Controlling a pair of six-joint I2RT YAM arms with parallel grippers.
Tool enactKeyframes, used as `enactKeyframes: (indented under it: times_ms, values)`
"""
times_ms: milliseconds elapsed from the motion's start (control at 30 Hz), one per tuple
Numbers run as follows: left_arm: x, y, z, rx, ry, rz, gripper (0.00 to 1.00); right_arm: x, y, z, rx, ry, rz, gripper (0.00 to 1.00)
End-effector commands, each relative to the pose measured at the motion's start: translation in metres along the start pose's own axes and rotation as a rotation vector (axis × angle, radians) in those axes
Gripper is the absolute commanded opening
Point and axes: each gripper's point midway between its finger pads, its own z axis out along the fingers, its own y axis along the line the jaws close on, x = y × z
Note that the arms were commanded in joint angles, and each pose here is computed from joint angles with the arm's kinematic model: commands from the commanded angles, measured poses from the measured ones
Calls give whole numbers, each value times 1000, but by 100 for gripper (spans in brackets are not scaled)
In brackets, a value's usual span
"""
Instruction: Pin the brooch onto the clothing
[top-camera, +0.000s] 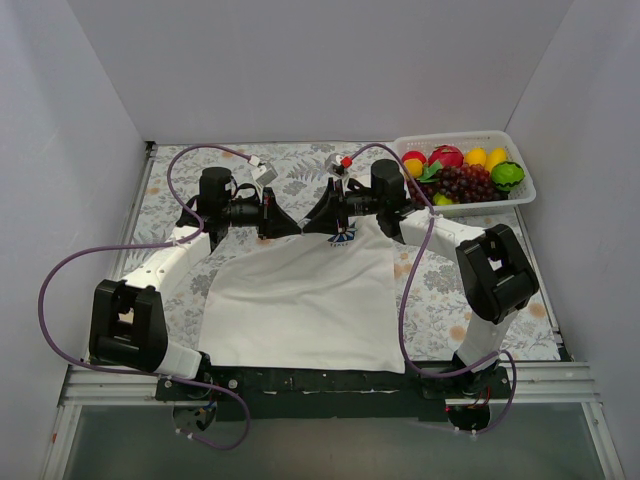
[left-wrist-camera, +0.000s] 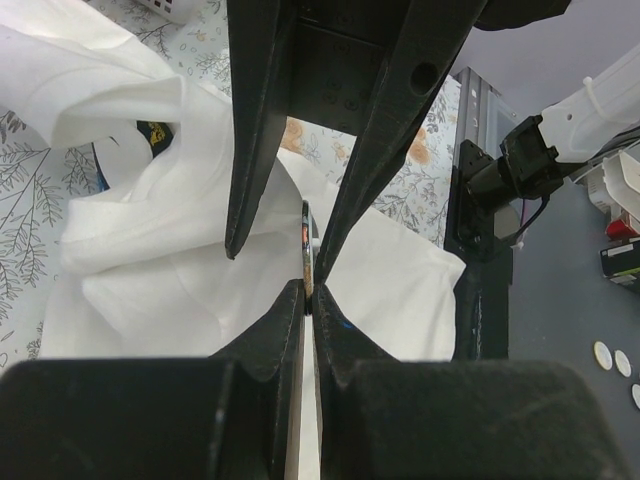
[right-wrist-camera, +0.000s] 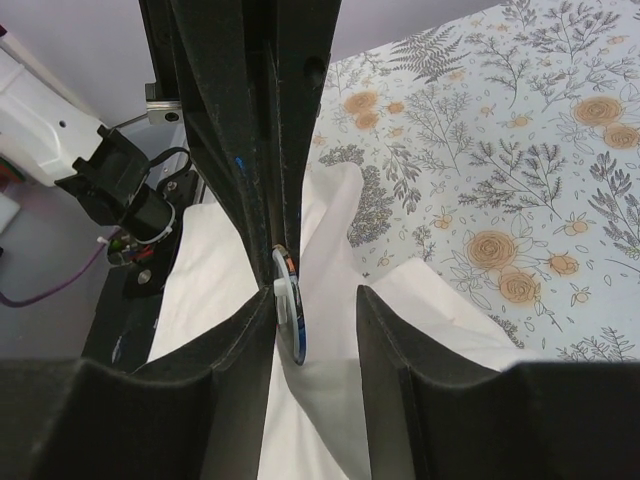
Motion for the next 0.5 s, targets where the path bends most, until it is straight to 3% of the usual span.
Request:
enactKeyframes:
  times_ms: [0, 467]
  values:
    - [-25, -30, -4, 71, -30, 81, 0, -12, -9, 4, 24, -19, -50, 42]
    - [-31, -36, -6, 69, -40, 100, 0, -11, -9, 4, 24, -12, -46, 14]
